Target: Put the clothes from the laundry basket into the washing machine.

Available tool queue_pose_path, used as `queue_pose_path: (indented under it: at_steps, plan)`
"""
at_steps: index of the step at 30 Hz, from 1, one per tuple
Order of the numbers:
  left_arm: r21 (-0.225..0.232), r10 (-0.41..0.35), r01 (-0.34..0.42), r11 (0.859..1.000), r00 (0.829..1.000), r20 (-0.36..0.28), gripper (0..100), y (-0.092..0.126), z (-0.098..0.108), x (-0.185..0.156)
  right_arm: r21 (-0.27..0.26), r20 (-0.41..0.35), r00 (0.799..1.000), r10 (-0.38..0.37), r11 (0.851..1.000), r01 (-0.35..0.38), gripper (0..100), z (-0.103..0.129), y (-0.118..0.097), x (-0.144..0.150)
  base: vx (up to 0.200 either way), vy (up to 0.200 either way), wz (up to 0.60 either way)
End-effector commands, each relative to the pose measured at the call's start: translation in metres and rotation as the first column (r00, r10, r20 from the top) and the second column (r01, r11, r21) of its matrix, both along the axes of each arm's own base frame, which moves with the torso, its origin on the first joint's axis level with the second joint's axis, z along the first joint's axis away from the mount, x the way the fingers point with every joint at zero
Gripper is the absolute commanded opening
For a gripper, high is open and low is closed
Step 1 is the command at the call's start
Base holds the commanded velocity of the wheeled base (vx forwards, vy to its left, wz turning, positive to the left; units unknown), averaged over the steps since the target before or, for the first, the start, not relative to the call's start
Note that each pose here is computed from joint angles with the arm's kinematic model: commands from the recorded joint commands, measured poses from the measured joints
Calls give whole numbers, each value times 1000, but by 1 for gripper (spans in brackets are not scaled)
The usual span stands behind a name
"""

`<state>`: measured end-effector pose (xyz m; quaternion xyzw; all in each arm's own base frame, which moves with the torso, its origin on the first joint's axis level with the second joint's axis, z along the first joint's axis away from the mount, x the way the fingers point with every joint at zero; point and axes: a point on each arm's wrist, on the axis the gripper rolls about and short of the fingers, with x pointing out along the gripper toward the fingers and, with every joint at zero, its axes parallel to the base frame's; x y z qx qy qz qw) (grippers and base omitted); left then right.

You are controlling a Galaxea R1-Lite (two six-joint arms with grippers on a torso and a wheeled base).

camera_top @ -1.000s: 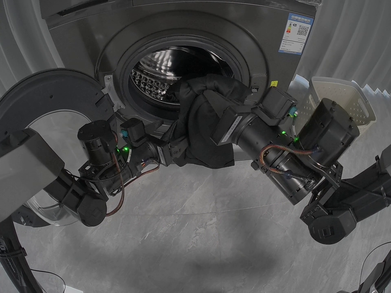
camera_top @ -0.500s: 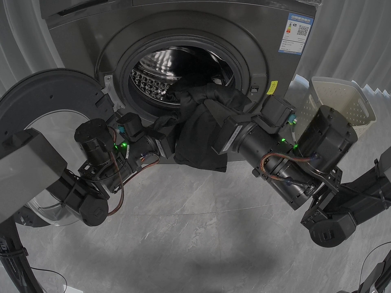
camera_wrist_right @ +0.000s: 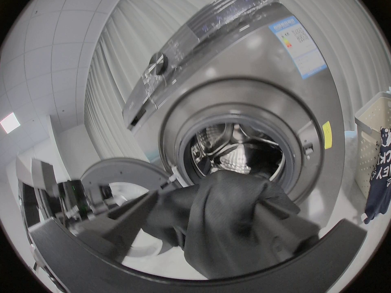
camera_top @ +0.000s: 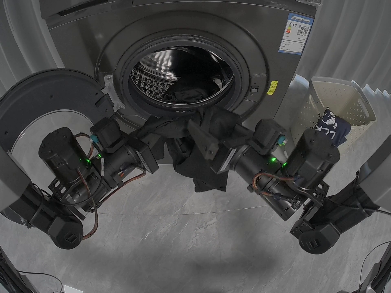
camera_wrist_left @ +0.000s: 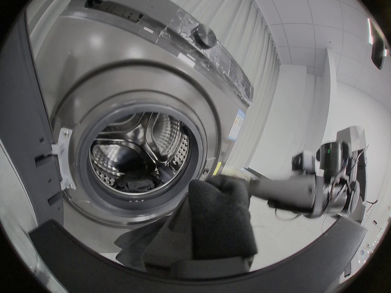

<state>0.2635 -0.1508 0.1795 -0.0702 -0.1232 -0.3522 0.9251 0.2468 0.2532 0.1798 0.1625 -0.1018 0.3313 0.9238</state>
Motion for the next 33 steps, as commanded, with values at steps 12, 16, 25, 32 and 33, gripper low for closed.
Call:
queue_pose_path:
  at_steps: [12, 16, 25, 32, 33]
  plan:
    - [-87, 56, -47, 995, 993, 101, 0, -1, 33, -2, -196, -145, 988, -51, 980, 21, 100, -74, -8, 9, 0, 0, 0]
    - [-96, 61, -51, 994, 992, 113, 0, -1, 37, -1, -227, -174, 983, -57, 974, 16, 100, -87, -9, 8, 0, 0, 0]
    - [-159, 107, -80, 984, 980, 170, 0, -2, 54, 2, -303, -250, 965, -77, 953, -3, 100, -113, -18, 0, 0, 0, 0]
    - [-204, 144, -102, 974, 969, 201, 0, -1, 68, 4, -356, -304, 948, -91, 934, -24, 100, -128, -29, -11, 0, 0, 0]
    - [-207, 144, -101, 973, 968, 205, 0, -1, 69, 3, -360, -309, 946, -99, 933, -20, 100, -131, -30, -10, 0, 0, 0]
